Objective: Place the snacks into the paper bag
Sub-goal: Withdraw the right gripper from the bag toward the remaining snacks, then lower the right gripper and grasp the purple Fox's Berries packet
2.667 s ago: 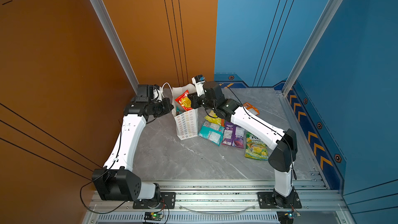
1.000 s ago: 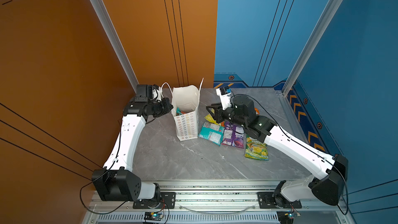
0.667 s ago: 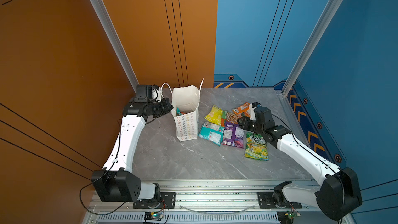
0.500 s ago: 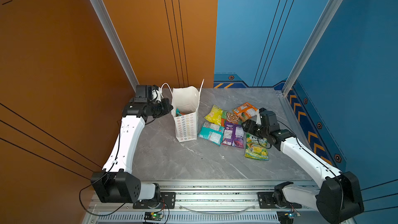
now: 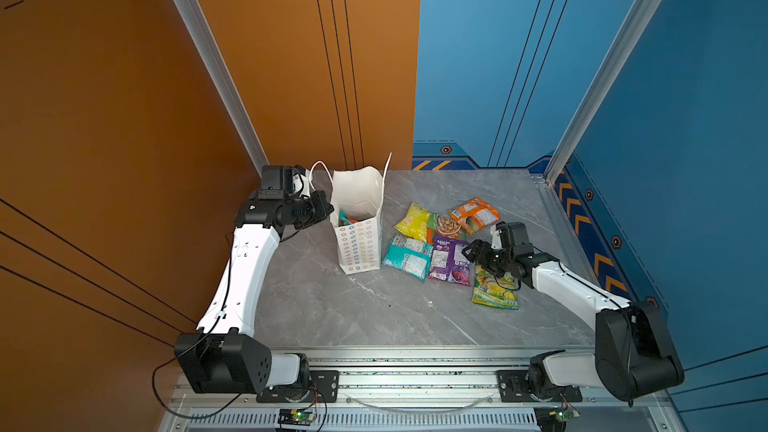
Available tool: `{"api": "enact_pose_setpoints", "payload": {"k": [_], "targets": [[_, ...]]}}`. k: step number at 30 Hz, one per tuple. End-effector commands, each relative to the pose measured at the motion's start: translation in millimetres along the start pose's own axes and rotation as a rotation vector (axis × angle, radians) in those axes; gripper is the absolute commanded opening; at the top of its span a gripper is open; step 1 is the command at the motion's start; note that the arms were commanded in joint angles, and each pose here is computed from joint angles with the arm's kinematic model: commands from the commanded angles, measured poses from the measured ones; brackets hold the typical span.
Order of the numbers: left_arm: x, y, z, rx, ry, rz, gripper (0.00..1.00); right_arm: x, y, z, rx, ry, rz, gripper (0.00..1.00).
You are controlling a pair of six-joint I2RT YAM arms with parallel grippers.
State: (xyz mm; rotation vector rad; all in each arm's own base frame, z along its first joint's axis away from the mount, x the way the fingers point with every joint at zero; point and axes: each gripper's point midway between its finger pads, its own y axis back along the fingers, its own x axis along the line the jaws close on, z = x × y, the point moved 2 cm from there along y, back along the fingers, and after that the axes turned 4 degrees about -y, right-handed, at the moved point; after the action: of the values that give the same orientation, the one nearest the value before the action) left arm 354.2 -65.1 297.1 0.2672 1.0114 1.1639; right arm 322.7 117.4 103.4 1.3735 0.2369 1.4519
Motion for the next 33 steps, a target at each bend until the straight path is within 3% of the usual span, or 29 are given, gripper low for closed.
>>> {"api": "enact_pose_setpoints", "payload": {"k": [1, 22, 24, 29, 33], "targets": [[-4, 7, -2, -0.006, -0.009, -0.032, 0.0, 1, -10, 3, 0.0, -0.029, 0.029, 0.77], [0, 3, -7, 0.011, -0.008, -0.034, 0.0, 3, -66, -3, 0.072, -0.093, 0.062, 0.68], [0, 3, -7, 0.011, -0.009, -0.033, 0.0, 7, -69, -3, 0.074, -0.089, 0.068, 0.63], [2, 4, -8, 0.011, -0.006, -0.033, 0.0, 14, -68, 2, 0.061, -0.086, 0.078, 0.35], [2, 5, -8, 0.007, -0.003, -0.033, 0.0, 22, -57, 9, 0.036, -0.065, 0.082, 0.2]]}}
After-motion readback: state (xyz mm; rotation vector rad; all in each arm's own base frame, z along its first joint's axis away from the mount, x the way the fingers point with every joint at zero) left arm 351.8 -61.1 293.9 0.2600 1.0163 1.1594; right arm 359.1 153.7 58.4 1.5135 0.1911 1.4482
